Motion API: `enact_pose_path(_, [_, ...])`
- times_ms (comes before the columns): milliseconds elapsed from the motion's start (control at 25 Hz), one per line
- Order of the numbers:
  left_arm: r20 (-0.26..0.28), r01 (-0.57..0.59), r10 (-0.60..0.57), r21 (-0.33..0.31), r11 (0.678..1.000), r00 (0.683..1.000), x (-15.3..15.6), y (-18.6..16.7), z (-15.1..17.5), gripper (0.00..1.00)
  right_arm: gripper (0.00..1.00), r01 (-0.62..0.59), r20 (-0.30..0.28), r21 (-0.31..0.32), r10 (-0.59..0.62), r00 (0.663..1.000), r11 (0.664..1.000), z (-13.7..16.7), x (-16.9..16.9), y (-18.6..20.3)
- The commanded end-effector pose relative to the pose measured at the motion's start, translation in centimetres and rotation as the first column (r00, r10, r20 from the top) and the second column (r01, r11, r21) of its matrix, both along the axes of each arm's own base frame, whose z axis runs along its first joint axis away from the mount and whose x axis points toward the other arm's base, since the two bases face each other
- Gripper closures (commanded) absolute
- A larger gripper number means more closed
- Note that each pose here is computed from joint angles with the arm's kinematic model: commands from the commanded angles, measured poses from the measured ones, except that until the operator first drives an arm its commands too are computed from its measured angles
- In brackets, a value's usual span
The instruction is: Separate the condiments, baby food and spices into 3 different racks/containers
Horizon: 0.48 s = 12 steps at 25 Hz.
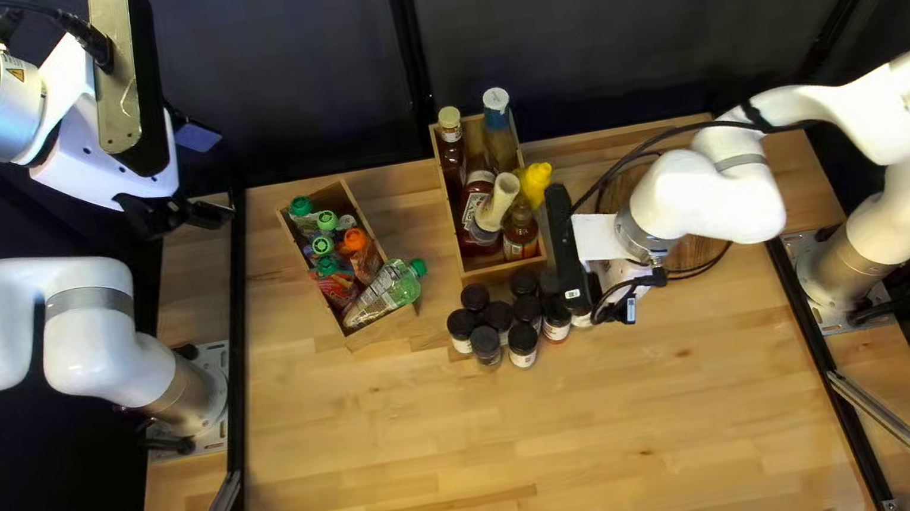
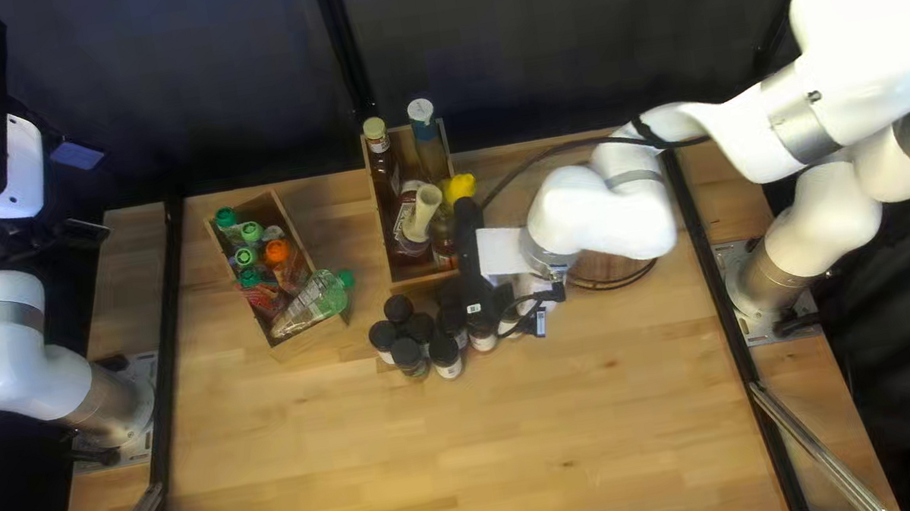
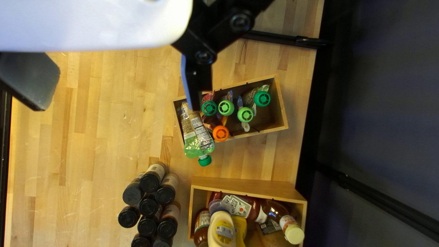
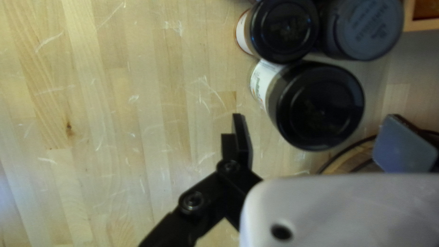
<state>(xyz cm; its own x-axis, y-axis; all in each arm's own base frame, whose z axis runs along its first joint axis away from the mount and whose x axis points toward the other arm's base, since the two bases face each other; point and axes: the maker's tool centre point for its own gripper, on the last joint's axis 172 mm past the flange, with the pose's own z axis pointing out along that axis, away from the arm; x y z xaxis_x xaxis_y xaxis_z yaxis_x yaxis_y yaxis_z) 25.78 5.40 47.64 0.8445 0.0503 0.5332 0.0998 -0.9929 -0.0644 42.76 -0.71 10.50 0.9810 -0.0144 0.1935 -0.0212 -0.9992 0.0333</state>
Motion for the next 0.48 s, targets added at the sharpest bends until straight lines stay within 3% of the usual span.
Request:
enact_pose_path(40, [0.0,0.0,0.0,0.0,1.0,1.0,0.0,0.0,0.0,0.0,1.0,-0.011,0.0,-0.003,0.011,1.0,1.0,0.0,0.3,0.4])
enact_pose_path(200, [0.0,0.0,0.0,0.0,1.0,1.0,0.0,0.0,0.0,0.0,1.0,-0.007,-0.003,-0.011,0.007,1.0,1.0,0.5,-0.2,0.6])
enact_pose_path(480, [0.0,0.0,0.0,0.0,1.0,1.0,0.0,0.0,0.0,0.0,1.0,0.013,-0.001,-0.026,-0.013,1.0,1.0,5.6,-2.3,1.0])
